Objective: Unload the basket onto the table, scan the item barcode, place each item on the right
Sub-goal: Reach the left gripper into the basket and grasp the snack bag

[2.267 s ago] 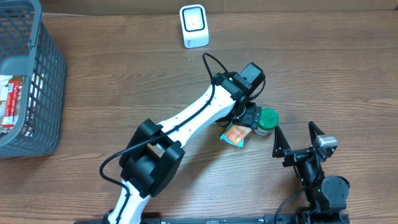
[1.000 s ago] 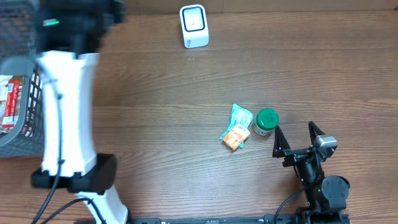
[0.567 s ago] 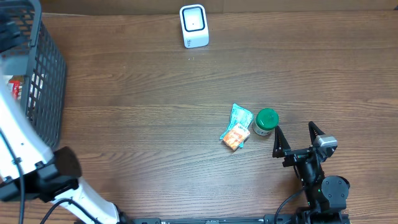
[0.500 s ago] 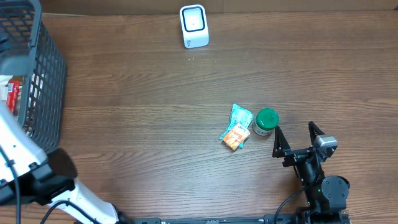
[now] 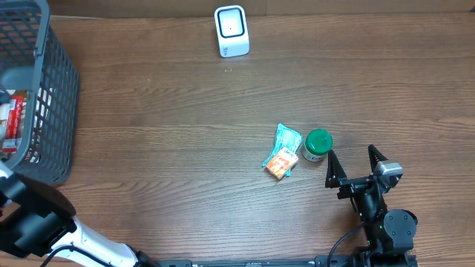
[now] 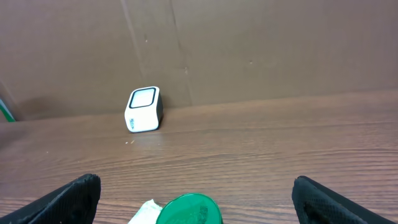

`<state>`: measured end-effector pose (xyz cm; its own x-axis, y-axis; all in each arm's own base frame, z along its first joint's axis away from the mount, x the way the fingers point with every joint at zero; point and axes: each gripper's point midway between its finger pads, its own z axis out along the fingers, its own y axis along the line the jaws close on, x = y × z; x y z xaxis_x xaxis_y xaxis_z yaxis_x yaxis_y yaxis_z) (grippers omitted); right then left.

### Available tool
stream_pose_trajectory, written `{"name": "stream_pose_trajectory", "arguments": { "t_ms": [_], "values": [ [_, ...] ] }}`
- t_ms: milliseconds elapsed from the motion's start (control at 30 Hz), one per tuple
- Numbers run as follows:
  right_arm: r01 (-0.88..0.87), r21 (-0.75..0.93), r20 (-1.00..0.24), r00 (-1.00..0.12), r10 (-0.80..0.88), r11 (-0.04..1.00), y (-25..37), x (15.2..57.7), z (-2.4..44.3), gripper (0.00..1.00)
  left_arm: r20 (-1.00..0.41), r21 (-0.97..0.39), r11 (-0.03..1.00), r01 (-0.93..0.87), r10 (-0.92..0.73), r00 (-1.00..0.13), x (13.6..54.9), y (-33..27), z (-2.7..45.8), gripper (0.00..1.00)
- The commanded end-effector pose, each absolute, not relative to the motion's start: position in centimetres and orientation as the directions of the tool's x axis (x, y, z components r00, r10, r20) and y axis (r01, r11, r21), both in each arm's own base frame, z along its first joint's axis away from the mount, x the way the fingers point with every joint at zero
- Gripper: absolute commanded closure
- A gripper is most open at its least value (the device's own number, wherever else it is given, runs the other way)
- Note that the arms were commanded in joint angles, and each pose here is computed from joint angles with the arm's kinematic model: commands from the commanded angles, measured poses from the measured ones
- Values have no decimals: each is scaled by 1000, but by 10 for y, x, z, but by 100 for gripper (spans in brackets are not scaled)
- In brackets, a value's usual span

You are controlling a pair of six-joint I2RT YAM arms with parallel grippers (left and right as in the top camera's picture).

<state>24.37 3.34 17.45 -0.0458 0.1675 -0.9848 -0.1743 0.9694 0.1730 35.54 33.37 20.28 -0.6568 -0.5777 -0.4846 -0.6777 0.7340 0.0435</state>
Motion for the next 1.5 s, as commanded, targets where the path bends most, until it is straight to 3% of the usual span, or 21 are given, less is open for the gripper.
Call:
{"name": "stream_pose_trajectory", "arguments": {
  "t_ms": [0, 467, 867, 1467],
  "values": [
    [-172, 175, -985, -44, 170, 969, 33, 244, 172, 0, -454, 40, 805, -591, -512, -729, 360, 324, 173, 0],
    [-172, 175, -985, -44, 170, 969, 33, 244, 172, 0, -505, 77, 872, -484, -384, -773, 374, 329, 108, 0],
    [-172, 175, -985, -44, 170, 970, 33, 244, 172, 0, -571, 156, 906, -393, -242, -785, 387, 339, 100, 0],
    [-172, 175, -985, -44, 170, 970, 33, 244, 172, 0, -485, 65, 910, -409, -329, -810, 386, 336, 30, 0]
  ]
}}
